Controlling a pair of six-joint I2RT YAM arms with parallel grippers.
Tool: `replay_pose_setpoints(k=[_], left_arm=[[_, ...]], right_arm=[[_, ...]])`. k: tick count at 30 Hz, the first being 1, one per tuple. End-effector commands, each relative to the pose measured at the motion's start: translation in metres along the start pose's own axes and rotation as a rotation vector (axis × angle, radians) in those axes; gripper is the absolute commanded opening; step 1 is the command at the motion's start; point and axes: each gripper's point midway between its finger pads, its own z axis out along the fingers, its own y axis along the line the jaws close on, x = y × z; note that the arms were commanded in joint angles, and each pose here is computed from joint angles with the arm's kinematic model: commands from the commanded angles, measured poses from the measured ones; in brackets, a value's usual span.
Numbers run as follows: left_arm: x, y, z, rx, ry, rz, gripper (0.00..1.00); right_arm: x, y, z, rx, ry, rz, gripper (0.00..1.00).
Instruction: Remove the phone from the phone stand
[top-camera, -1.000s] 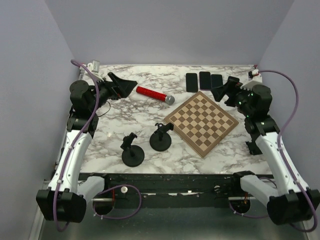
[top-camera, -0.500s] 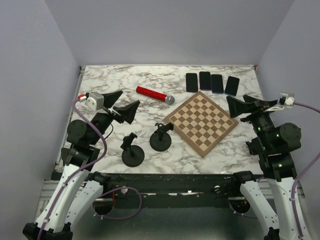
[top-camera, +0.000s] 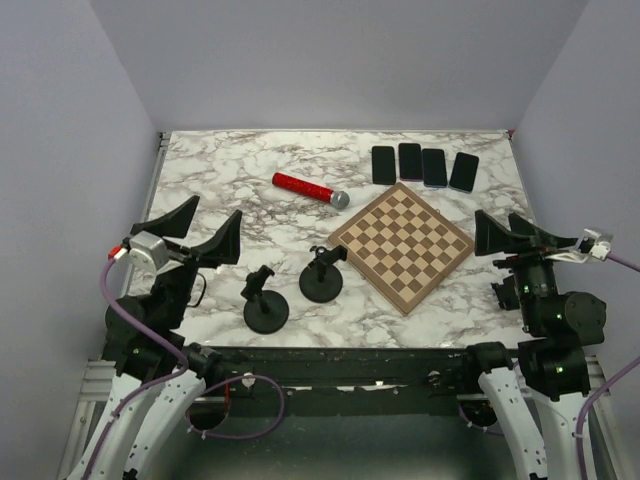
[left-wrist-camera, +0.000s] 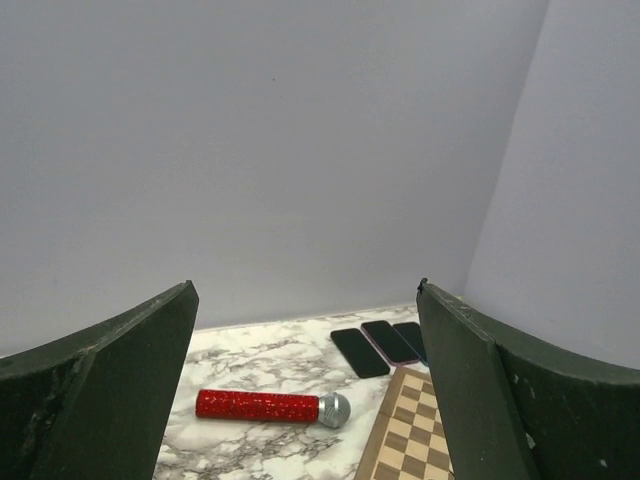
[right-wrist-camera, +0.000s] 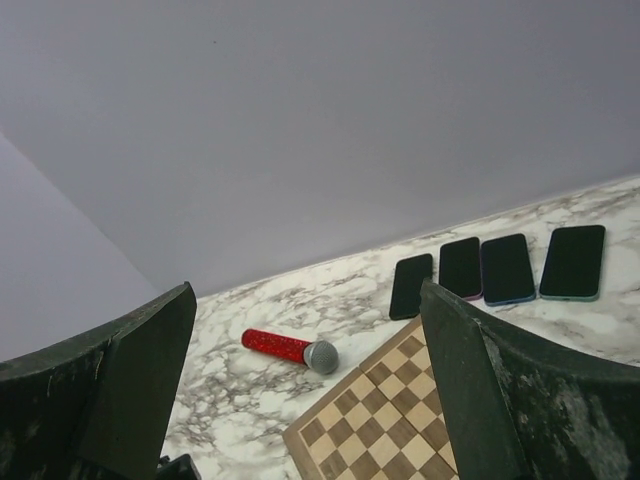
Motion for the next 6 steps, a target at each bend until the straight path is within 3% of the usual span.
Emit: replay_pose_setpoints(k=[1, 6], left_arm=[[0.017, 0.019, -0.021, -0.103, 0.019, -0.049, 0.99], [0.021, 0.023, -0.027, -0.123, 0.005, -0.059, 0.99]], right_arm=[[0.006, -0.009, 0.003, 0.047, 0.009, 0.018, 1.0], [0.006, -0.021, 0.005, 0.102, -0.024, 0.035, 1.0]])
